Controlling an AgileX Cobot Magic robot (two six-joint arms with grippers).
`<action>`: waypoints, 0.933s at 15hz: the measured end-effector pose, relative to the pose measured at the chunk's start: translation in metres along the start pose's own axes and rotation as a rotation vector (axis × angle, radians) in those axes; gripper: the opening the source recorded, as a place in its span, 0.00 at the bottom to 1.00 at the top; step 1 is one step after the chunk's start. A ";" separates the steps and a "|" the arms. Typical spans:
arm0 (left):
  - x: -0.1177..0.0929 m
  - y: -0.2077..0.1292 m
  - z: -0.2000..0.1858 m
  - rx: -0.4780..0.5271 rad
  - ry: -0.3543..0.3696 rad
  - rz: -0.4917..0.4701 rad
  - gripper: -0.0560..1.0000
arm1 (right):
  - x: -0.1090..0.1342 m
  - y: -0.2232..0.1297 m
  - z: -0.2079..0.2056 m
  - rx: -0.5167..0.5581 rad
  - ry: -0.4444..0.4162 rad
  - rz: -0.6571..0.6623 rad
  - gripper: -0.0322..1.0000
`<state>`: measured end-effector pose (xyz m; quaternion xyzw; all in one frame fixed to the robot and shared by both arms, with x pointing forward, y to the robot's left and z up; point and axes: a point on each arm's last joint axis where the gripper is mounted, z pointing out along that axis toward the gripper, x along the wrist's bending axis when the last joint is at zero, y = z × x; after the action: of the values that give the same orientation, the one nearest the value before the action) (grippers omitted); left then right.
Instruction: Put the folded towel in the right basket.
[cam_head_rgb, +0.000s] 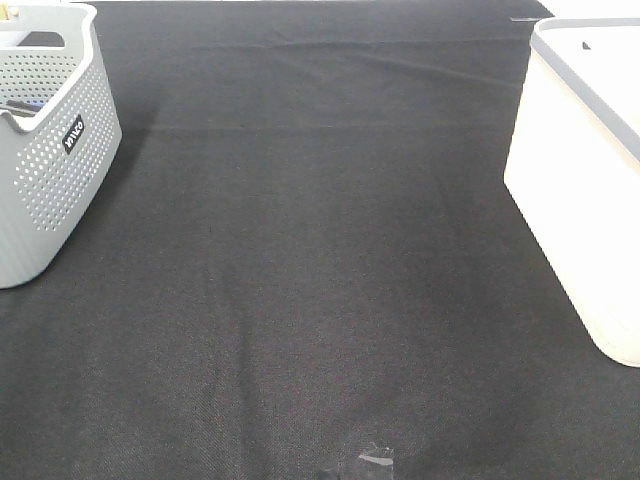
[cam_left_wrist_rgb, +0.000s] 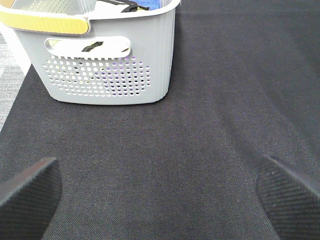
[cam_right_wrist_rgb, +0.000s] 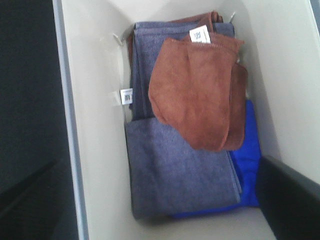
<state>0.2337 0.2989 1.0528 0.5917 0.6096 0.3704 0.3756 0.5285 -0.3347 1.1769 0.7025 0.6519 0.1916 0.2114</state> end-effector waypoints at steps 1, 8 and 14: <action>0.000 0.000 0.000 0.000 0.000 0.000 0.99 | 0.002 -0.020 -0.010 -0.019 0.004 0.003 0.97; 0.000 0.000 0.000 0.000 0.000 0.000 0.99 | 0.013 -0.152 -0.064 -0.224 0.026 -0.068 0.97; 0.000 0.000 0.000 0.000 0.000 0.000 0.99 | 0.018 -0.243 -0.077 -0.374 0.012 -0.085 0.97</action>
<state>0.2337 0.2989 1.0528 0.5917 0.6096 0.3704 0.3756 0.2853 -0.2984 1.1086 0.6215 0.6354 0.3046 0.3424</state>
